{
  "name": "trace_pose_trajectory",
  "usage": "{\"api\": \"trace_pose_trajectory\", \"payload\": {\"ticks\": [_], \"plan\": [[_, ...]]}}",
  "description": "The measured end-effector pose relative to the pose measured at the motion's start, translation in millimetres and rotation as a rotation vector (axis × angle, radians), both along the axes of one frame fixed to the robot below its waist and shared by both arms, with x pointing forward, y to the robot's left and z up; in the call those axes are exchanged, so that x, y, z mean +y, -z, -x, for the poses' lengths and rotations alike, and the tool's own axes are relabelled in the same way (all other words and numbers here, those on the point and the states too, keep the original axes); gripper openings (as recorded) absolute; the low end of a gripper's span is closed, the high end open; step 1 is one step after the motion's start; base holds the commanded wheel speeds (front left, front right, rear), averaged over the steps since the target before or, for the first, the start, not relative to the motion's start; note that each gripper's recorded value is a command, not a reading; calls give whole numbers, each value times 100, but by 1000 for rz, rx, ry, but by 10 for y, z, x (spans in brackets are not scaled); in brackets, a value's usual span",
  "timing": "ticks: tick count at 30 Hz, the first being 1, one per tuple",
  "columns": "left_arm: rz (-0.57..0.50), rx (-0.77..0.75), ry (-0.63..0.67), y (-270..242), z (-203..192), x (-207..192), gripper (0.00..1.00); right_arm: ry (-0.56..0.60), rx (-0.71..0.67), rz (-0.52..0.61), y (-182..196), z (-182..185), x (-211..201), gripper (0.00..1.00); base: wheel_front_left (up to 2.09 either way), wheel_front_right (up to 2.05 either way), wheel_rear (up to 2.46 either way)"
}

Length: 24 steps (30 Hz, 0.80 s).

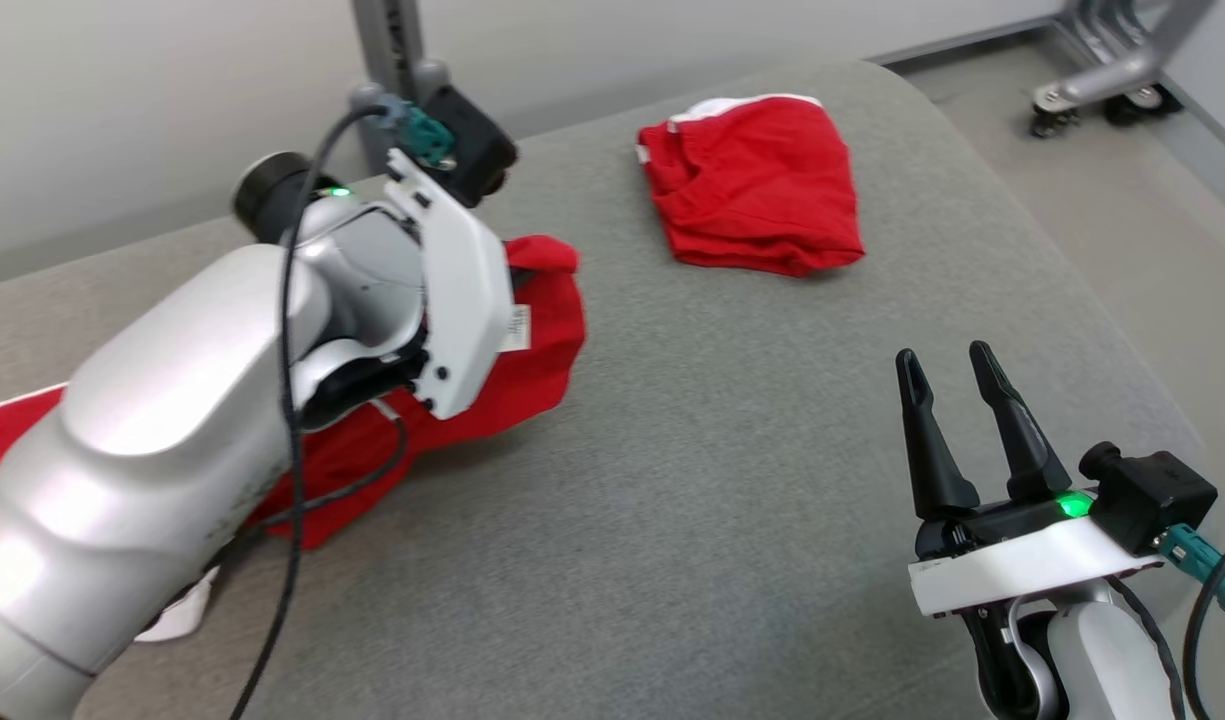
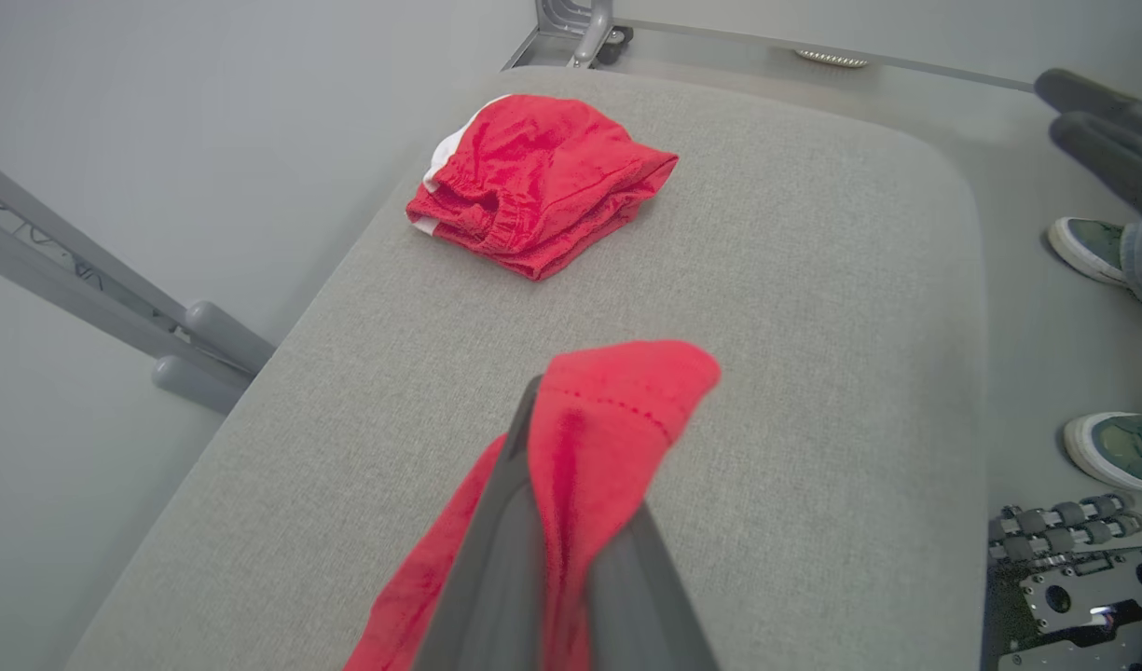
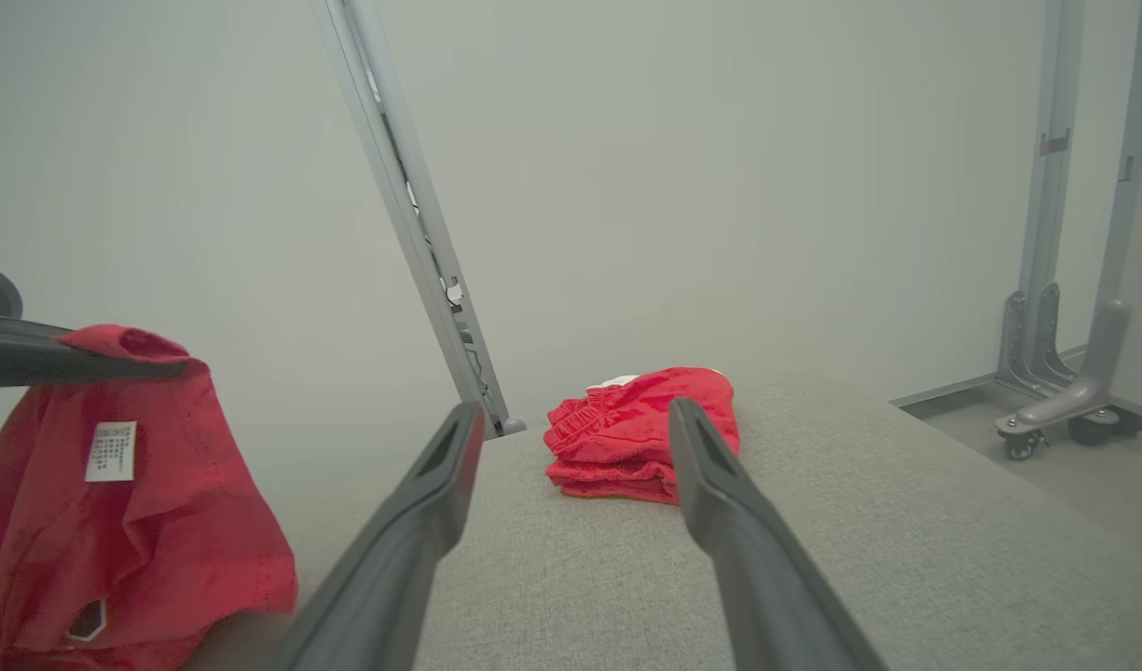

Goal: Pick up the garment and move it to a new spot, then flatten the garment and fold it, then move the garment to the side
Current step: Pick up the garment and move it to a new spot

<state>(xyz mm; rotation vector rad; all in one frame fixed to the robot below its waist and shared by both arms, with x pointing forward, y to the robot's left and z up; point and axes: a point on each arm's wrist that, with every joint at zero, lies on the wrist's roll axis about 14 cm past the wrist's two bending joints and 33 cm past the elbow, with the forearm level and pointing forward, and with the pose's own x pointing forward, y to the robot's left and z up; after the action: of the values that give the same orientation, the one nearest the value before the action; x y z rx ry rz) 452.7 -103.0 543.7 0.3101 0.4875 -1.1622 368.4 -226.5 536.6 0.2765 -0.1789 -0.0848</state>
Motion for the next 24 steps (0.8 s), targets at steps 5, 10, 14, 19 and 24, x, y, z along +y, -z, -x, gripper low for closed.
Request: {"api": "trace_pose_trajectory", "payload": {"ticks": [5,10,14,19,24], "plan": [[26,-10,126,24,125,-538,0,68,17,-25,46,133,-202,100,0,0,0],[73,13,214,113,245,-990,0,133,35,-43,90,266,-377,100,0,0,0],[102,40,245,213,310,-1194,0,168,44,-45,103,329,-476,100,0,0,0],[117,90,244,340,365,-1274,35,186,53,-44,126,350,-526,100,0,0,0],[107,116,200,367,308,-1132,100,156,53,-35,132,261,-458,100,0,0,0]]}}
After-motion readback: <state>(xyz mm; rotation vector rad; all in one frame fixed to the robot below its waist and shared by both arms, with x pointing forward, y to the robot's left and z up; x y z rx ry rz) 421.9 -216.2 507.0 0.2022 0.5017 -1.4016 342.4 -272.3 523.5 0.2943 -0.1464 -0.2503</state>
